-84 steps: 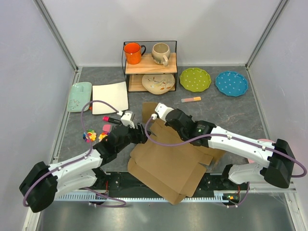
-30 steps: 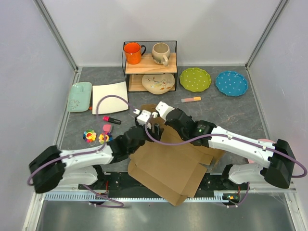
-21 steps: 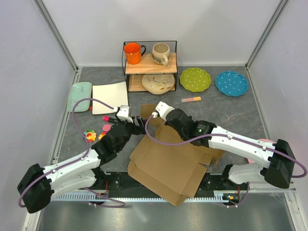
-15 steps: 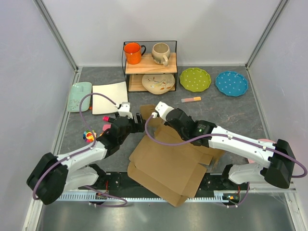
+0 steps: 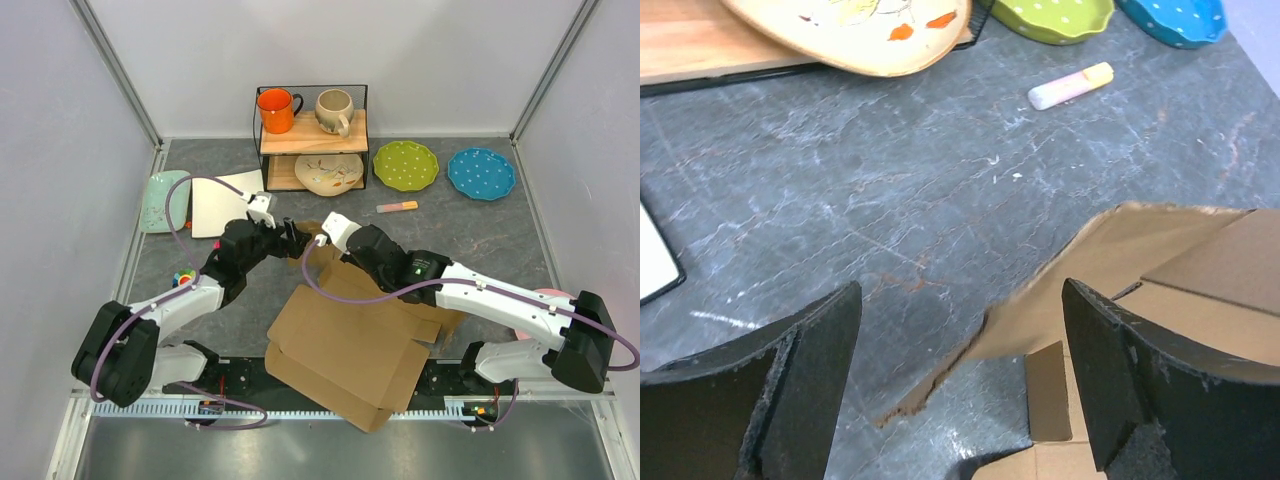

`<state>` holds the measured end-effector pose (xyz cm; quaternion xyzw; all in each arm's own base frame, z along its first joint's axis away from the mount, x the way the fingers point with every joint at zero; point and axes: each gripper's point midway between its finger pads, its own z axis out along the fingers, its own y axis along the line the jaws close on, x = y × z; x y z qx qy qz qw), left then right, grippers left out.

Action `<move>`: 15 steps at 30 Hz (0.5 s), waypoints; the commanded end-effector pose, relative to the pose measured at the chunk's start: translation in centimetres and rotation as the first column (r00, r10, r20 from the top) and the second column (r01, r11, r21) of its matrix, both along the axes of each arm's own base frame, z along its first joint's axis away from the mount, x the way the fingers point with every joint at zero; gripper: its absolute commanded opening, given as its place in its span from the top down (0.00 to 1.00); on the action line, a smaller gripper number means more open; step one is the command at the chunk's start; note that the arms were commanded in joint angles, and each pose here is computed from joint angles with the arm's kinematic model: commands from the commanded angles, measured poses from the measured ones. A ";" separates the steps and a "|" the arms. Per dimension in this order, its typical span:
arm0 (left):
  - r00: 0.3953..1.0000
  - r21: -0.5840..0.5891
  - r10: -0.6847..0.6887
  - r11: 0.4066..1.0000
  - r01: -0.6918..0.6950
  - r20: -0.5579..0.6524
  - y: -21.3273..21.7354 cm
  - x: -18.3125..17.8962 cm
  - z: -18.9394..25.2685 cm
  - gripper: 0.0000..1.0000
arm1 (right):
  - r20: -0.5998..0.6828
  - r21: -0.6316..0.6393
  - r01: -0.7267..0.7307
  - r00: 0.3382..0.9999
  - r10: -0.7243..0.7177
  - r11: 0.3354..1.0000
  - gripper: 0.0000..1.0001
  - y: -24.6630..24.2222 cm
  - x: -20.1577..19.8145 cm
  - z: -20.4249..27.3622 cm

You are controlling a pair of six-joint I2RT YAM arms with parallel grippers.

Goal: Fold the paper box

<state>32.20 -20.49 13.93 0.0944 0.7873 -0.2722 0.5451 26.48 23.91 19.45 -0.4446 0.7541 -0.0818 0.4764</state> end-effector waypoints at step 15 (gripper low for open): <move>0.966 -0.021 -0.258 0.966 0.258 -0.031 -3.1 -3.0 2.0 0.71 | 0.032 0.019 0.032 0.999 -0.032 0.999 1.00 0.6 -0.3 0.5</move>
